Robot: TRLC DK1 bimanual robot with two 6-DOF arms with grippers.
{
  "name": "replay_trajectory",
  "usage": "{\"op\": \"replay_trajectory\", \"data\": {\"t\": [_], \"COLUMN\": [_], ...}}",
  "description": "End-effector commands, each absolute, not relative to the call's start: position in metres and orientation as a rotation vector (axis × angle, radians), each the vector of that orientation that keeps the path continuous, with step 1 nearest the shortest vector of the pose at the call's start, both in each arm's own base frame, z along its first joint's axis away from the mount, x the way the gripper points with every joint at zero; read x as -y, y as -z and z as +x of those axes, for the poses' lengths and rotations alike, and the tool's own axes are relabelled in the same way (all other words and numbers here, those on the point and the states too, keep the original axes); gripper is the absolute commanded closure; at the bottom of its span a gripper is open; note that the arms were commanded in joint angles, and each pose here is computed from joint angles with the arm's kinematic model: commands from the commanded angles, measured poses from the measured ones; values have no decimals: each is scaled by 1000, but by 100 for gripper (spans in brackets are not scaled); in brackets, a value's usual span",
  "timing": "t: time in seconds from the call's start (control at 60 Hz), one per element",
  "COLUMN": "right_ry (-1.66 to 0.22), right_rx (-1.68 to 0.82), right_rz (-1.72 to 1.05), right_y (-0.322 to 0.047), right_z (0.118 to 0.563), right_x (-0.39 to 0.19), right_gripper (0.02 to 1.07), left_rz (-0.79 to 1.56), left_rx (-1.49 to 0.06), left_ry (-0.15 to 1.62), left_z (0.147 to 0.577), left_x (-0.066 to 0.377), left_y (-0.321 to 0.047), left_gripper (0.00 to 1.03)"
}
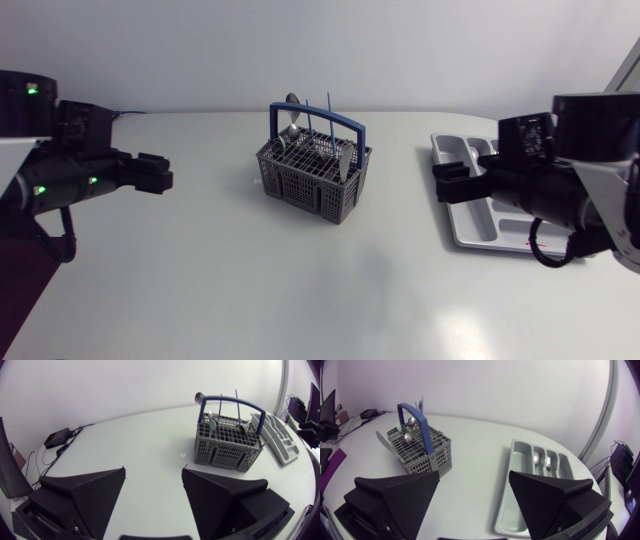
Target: Unload the cutlery basket into the drawer organizer.
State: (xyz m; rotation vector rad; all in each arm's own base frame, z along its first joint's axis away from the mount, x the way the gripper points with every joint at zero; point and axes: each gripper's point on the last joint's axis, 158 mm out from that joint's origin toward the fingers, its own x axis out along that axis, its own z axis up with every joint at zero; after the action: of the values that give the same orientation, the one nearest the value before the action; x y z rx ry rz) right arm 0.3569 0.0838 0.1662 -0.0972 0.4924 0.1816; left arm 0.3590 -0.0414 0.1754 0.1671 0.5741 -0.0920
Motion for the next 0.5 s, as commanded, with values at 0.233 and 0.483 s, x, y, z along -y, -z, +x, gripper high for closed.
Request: {"op": "replay_trajectory", "data": {"t": [0.233, 0.483], "right_ry": [-423, -525], "right_rx": [-640, -649], "right_rz": [-139, -143], "right_y": [-142, -131], "right_z": [395, 452], "right_x": [-137, -176], "right_gripper": [7, 14], "left_rz": [332, 267], "left_rx": [-673, -687], "left_ry": [312, 445], "left_z": [397, 414], "left_x": [88, 101], "left_y": [-156, -135], "left_gripper": [22, 22]}}
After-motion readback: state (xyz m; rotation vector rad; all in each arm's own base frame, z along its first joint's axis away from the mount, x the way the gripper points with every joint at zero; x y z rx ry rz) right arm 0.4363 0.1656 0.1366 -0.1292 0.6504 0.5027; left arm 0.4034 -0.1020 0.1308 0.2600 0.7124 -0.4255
